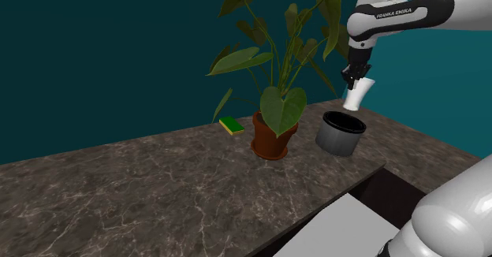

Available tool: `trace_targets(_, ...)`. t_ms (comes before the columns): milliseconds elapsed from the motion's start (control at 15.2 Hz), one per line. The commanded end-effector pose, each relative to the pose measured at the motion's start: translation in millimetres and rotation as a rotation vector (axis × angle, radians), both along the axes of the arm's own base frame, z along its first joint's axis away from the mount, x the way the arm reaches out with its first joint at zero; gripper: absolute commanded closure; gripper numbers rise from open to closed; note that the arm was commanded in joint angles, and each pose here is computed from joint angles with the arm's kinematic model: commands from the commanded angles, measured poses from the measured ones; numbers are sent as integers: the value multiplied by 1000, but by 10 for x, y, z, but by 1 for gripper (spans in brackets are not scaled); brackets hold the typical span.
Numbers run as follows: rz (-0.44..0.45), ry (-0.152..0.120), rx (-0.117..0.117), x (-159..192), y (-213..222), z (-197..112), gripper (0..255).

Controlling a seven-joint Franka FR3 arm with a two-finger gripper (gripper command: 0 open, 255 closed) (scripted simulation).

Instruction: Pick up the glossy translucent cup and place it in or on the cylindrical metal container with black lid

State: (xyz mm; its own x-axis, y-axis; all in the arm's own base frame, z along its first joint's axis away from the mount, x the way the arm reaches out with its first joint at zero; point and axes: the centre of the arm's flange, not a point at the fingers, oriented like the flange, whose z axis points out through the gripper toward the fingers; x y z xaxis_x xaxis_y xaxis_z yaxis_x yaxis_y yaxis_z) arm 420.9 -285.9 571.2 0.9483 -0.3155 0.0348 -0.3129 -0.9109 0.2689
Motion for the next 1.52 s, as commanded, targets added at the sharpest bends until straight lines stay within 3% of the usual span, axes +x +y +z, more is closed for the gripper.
trace_targets(0, 0, -1, 0, -6, -6, -117, 255)
trace_targets(594, 0, -1, 0, -6, -6, -595, 255)
trace_targets(1056, 0, -1, 0, -6, -6, -595, 255)
trace_targets(1122, 0, -1, 0, -6, -6, -595, 0)
trace_targets(1452, 0, -1, 0, -6, -6, -595, 0)
